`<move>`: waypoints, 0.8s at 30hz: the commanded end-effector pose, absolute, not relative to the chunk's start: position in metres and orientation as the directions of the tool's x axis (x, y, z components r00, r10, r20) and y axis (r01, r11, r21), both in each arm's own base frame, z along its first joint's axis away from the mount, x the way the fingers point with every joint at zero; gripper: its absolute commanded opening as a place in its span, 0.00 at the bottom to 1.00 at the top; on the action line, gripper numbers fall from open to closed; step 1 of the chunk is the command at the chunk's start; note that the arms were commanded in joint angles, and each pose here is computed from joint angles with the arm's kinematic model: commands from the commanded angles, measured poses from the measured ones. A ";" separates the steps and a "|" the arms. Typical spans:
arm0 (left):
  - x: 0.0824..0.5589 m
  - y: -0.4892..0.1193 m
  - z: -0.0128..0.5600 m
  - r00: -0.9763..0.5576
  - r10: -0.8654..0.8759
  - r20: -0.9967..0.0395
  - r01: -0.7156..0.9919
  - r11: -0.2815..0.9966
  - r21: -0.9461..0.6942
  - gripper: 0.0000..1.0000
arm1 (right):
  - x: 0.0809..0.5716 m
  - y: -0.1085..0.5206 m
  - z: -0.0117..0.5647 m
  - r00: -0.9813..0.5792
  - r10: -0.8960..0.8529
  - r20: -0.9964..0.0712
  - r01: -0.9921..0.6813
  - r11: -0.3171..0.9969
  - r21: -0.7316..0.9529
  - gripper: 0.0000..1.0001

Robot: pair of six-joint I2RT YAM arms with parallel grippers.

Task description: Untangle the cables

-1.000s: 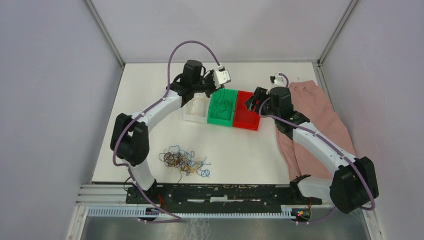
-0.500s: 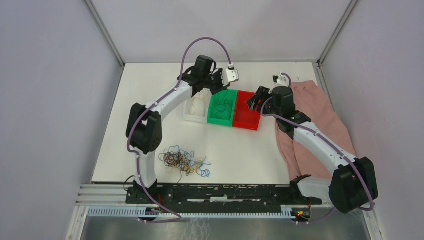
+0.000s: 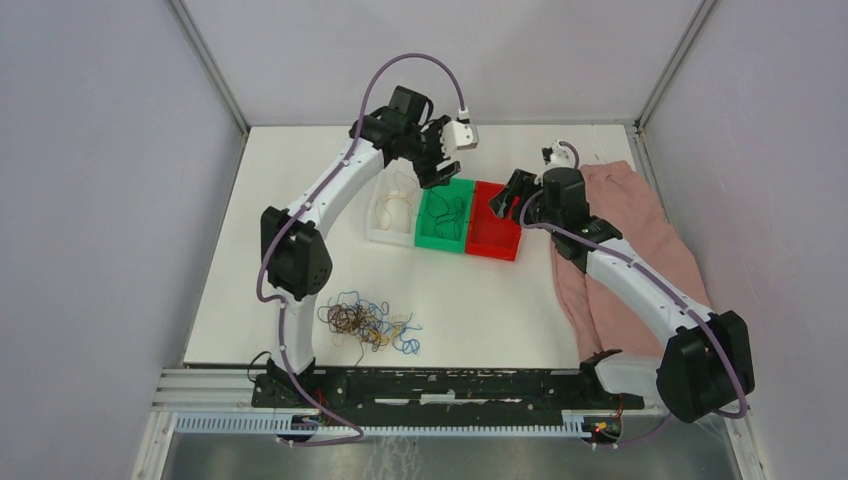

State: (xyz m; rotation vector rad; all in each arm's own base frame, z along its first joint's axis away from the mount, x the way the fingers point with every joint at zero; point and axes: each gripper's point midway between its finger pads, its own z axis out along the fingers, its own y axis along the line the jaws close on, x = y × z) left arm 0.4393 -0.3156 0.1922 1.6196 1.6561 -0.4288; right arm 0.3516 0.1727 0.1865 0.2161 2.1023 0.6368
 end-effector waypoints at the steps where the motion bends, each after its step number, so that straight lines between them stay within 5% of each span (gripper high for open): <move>1: 0.436 -0.288 0.248 0.114 0.728 -0.676 0.926 0.168 0.337 0.84 | 0.352 0.209 0.222 -0.562 0.309 -0.768 -0.227 0.835 0.501 0.71; 4: 0.404 -0.261 0.260 0.050 0.728 -0.684 0.947 0.183 0.264 0.86 | 0.324 0.252 0.224 -0.572 0.129 -0.810 -0.404 0.815 0.415 0.72; 11: 0.341 -0.181 0.249 -0.140 0.671 -0.728 0.940 0.322 0.116 0.90 | 0.212 0.334 0.187 -0.611 -0.323 -0.722 -0.762 0.488 0.426 0.68; 17: 0.328 -0.140 0.237 -0.271 0.657 -0.703 0.878 0.468 0.099 0.93 | 0.167 0.353 0.126 -0.473 -0.633 -0.613 -0.876 0.410 0.253 0.72; 24: 0.309 -0.119 0.253 -0.294 0.591 -0.751 0.840 0.534 0.092 0.93 | 0.153 0.364 0.071 -0.460 -0.726 -0.512 -0.887 0.410 0.215 0.67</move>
